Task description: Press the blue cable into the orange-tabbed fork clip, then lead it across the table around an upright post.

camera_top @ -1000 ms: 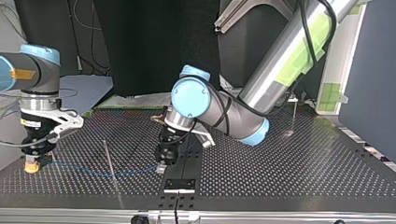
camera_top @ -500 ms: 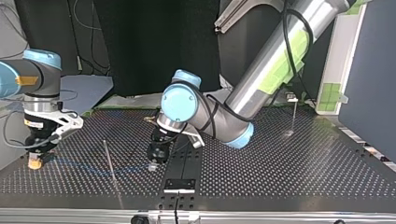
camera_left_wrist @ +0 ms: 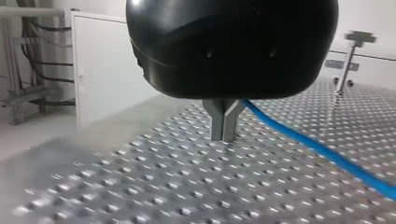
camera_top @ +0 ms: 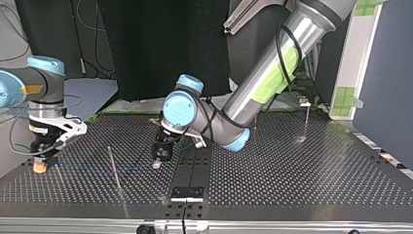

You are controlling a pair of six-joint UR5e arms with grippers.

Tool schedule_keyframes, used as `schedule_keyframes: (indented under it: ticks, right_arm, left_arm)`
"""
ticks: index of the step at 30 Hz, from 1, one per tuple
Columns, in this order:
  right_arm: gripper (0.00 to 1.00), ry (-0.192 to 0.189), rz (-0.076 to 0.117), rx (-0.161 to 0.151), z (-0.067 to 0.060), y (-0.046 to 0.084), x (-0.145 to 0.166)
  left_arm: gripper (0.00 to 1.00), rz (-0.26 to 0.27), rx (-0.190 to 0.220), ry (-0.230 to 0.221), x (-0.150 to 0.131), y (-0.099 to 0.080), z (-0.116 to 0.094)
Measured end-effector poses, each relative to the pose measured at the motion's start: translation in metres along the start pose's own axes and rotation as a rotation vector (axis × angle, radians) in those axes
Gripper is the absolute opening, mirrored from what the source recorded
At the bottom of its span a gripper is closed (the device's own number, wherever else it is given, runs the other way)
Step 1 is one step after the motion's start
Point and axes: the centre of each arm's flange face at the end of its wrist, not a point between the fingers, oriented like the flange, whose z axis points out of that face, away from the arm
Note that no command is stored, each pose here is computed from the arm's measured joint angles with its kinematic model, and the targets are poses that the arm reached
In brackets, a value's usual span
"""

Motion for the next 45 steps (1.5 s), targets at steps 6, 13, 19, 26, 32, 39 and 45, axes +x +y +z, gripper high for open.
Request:
schedule_keyframes:
  ticks: [6,13,19,26,32,39,45]
  right_arm:
    - [0.00,-0.025,-0.002,0.002,0.005,-0.001,-0.016]
    - [0.00,-0.066,-0.006,0.007,0.004,-0.005,-0.042]
    - [0.00,-0.110,-0.006,0.013,-0.004,-0.008,-0.075]
    - [0.00,-0.127,-0.006,0.025,-0.016,-0.016,-0.102]
    - [0.00,-0.137,0.001,0.028,-0.027,-0.020,-0.131]
    - [0.00,-0.189,0.001,0.039,-0.041,-0.026,-0.189]
    - [0.00,-0.256,-0.013,0.043,-0.057,-0.029,-0.244]
  left_arm:
    - [0.00,0.004,-0.007,0.018,0.016,0.005,0.003]
    - [0.00,0.010,-0.015,0.031,0.027,0.009,0.004]
    - [0.00,0.021,-0.028,0.048,0.041,0.016,0.006]
    - [0.00,0.033,-0.038,0.051,0.044,0.018,0.007]
    - [0.00,0.038,-0.042,0.055,0.045,0.018,0.006]
    - [0.00,0.060,-0.063,0.060,0.046,0.019,0.004]
    - [0.00,0.067,-0.072,0.058,0.046,0.020,0.004]
